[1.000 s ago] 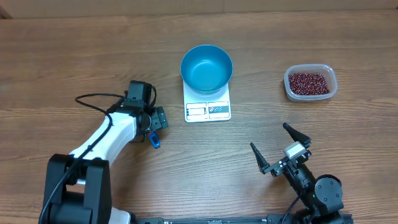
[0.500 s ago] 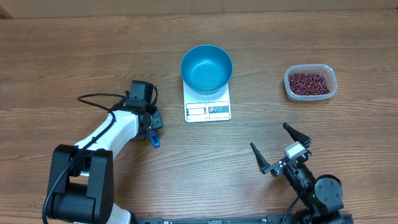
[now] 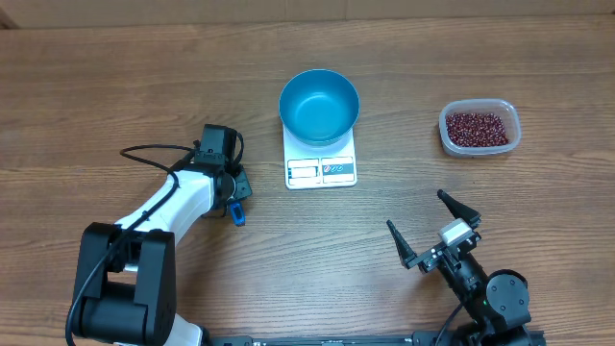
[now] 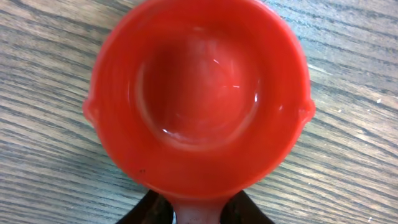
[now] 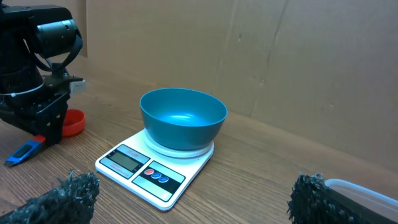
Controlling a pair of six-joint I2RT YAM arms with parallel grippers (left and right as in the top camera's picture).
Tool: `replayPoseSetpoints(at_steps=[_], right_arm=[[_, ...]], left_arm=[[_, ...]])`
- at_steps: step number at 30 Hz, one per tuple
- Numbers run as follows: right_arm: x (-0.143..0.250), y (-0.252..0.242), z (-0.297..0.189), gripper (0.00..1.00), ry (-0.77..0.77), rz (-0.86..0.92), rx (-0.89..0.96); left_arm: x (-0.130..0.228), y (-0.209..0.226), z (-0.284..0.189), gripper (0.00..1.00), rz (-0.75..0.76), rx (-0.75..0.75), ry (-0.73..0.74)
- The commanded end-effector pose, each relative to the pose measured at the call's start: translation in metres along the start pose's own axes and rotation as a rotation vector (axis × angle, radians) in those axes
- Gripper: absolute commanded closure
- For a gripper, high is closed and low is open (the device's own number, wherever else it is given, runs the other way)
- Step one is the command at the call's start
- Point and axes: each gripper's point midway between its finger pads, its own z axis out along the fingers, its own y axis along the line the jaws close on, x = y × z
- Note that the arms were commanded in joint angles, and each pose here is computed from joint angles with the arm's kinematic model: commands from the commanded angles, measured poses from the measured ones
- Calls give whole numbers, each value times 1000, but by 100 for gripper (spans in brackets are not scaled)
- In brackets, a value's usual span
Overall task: Scoop item into bowl and weigh 150g on scale
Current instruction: 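Reach the left gripper to the red measuring cup's blue handle and grasp, then lift the red cup with the left gripper toward the scale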
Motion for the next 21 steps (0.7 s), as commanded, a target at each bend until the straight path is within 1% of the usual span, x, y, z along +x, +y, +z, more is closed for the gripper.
replayPoseSetpoints(at_steps=[1,9,13,17,19,21], right_arm=[[3,-2,0,0,0,3,15],[3,-2,0,0,0,3,15],[3,-2,0,0,0,3,15],[3,-3,0,0,0,3,15],[3,-2,0,0,0,3,15],[3,-2,0,0,0,3,15]], left_arm=[[9,1,8,80,0,-6,34],[9,1,8,84,0,-6,34],[7,-1,7,89,-1,-3,30],[-1,-7,3,91,-2,17,17],[-7,-14,0,96,-7,45,11],[-13,-22,-6,96,-11,73,11]])
